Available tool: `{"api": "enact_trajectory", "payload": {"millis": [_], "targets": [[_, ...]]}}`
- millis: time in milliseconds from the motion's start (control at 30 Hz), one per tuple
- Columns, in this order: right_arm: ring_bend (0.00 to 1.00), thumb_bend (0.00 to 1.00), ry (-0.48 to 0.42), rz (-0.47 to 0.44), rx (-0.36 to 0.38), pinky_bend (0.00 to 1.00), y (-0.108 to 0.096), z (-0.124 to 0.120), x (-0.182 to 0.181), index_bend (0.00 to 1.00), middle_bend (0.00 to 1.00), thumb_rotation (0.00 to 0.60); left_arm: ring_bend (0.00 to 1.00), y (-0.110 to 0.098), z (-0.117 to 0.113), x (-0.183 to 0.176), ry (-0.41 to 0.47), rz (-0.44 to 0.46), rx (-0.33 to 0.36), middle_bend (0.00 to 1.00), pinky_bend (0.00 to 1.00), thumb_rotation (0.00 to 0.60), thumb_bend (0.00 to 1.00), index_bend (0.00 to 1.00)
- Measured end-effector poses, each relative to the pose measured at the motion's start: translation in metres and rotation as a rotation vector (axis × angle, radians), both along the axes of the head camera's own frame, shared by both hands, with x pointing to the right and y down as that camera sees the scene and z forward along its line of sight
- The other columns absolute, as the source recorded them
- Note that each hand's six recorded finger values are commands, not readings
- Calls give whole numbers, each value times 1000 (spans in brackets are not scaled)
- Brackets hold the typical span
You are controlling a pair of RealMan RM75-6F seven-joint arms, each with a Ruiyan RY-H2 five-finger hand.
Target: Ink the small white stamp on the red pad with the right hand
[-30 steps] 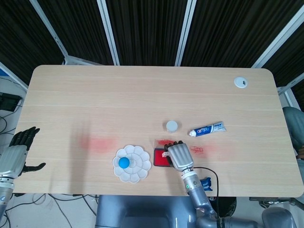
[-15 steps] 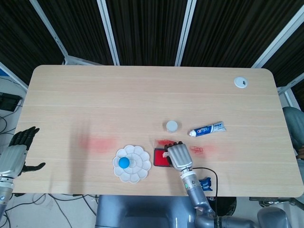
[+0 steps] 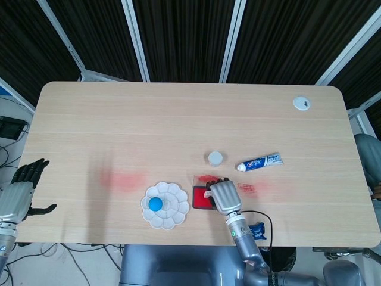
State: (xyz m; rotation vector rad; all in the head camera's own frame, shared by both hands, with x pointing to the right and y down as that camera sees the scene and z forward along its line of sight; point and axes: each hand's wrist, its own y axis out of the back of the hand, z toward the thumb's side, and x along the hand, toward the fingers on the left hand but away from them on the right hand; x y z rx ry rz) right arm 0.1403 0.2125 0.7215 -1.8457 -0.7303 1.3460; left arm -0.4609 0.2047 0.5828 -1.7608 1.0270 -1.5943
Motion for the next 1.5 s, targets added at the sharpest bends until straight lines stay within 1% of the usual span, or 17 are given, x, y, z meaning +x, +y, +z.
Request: {"api": "enact_trajectory", "payload": {"millis": [300, 567, 967, 1300, 1500], "targets": [[475, 630, -15, -8, 38, 438, -7, -17, 0, 770, 610, 600, 0, 0, 0, 0, -1, 1, 3, 0, 0, 600, 0, 0], [475, 630, 4, 3, 37, 437, -6, -20, 11, 772, 610, 600, 0, 1, 0, 0, -3, 2, 5, 0, 0, 600, 0, 0], [475, 631, 11, 6, 9, 438, 2, -11, 10, 772, 610, 600, 0, 1, 0, 0, -6, 1, 5, 0, 0, 600, 0, 0], [475, 630, 48, 8, -8, 438, 10, 6, 15, 772, 610, 600, 0, 0, 0, 0, -3, -2, 5, 0, 0, 600, 0, 0], [475, 630, 50, 14, -13, 438, 12, 9, 16, 772, 611, 600, 0, 0, 0, 0, 1, -5, 2, 0, 0, 600, 0, 0]]}}
